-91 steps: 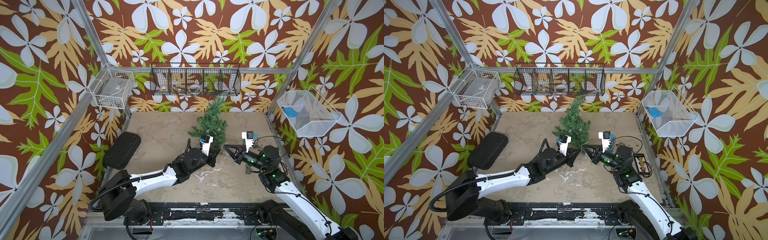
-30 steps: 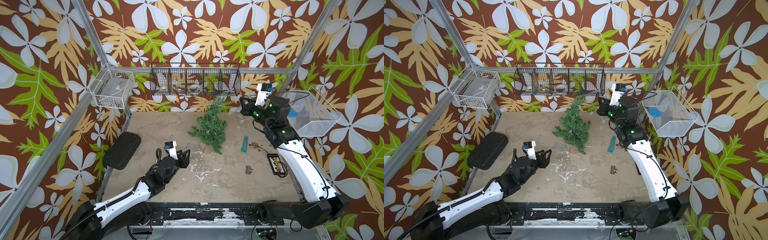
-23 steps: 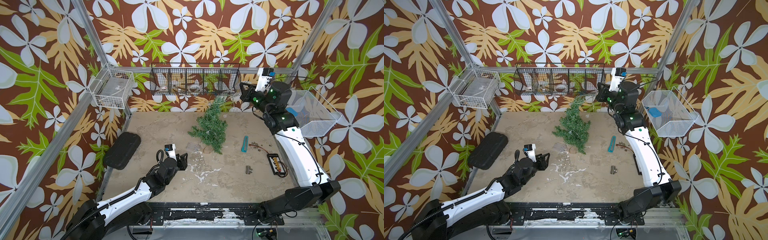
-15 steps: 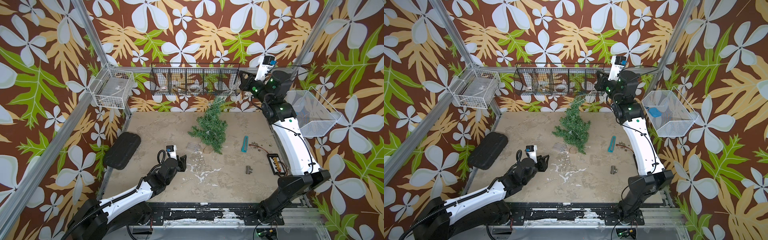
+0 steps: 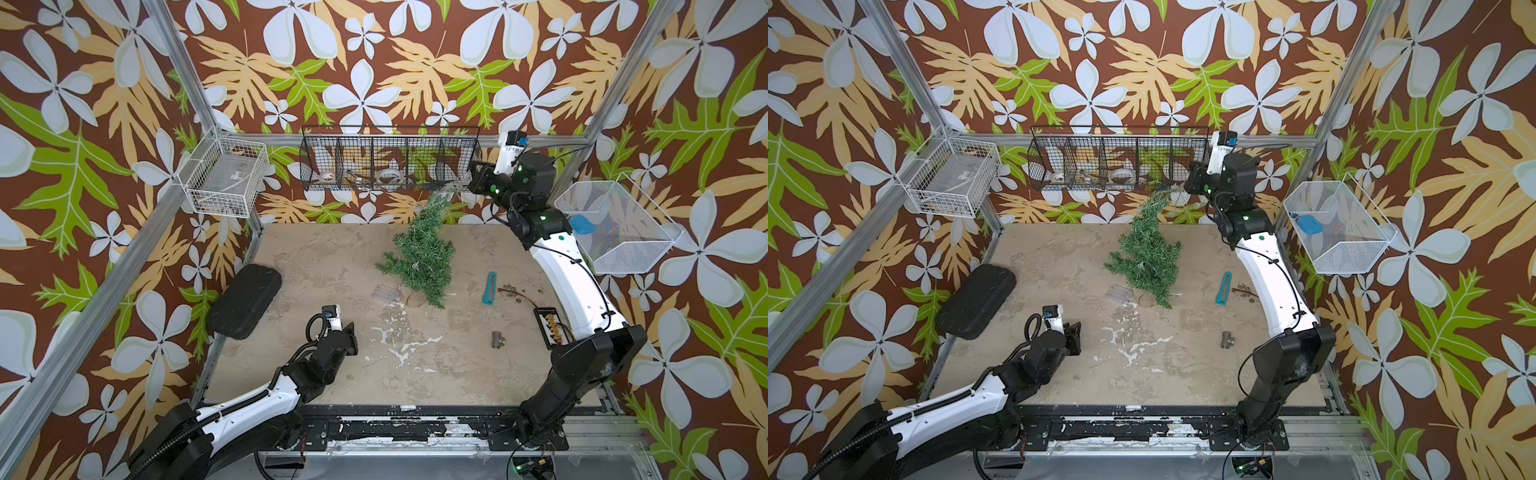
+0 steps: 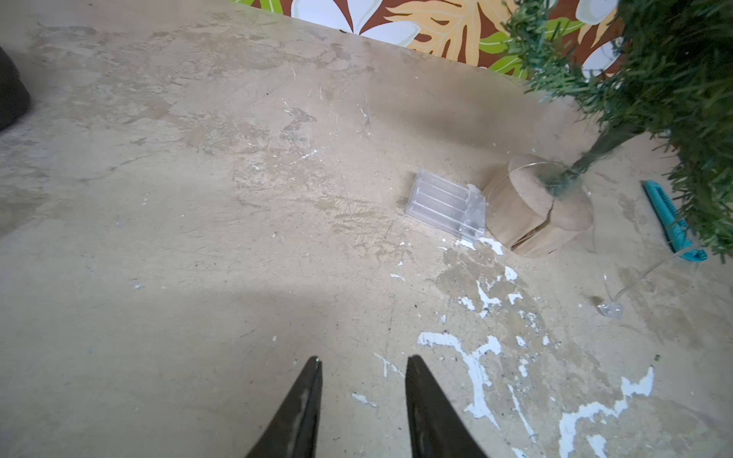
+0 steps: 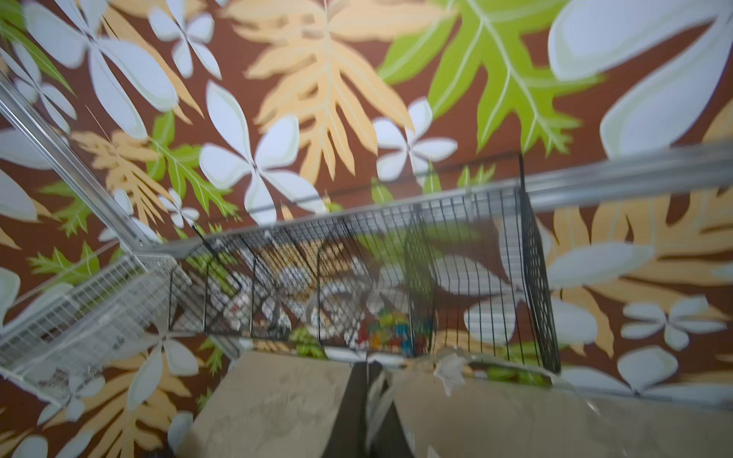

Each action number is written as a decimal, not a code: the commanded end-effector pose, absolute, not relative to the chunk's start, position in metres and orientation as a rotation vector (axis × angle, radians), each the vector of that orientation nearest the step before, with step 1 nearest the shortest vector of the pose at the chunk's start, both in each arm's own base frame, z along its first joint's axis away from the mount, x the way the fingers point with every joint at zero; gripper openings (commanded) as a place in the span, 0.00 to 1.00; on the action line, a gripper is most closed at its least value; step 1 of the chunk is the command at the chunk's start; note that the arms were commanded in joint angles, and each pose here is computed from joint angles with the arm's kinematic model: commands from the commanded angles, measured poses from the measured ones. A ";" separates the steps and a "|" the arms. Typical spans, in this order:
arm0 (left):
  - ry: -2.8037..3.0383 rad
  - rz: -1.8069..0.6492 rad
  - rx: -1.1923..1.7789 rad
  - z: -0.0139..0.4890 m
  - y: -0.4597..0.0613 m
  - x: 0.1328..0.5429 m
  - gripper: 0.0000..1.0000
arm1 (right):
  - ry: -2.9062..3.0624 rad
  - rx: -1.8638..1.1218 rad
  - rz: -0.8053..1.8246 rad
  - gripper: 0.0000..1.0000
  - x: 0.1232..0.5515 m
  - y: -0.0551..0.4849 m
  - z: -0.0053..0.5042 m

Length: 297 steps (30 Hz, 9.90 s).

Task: Remove string lights from the small christmas tree
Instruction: Remove the light string from the Christmas tree.

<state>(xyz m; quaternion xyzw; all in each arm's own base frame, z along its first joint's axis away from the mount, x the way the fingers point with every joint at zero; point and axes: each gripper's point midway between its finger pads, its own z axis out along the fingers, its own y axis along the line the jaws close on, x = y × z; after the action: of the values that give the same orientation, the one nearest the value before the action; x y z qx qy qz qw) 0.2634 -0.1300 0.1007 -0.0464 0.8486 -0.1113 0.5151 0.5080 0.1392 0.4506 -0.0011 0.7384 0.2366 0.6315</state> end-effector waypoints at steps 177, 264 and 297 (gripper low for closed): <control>1.982 -0.278 -0.062 0.098 -0.128 0.260 0.21 | 1.467 -0.400 0.878 0.00 0.281 0.238 0.507; 2.024 -0.273 -0.024 0.090 -0.136 0.263 0.20 | 1.591 -0.093 0.670 0.00 0.343 0.111 0.457; 2.025 -0.279 -0.015 0.090 -0.138 0.263 0.19 | 1.981 -0.353 0.642 0.00 0.308 0.177 0.264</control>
<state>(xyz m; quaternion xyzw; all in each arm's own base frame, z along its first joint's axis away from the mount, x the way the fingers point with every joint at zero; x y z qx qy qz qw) 0.2592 -0.1348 0.0831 -0.0044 0.8513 -0.1100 0.5129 0.3095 0.1744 0.2619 -0.1397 0.8245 0.2609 0.4824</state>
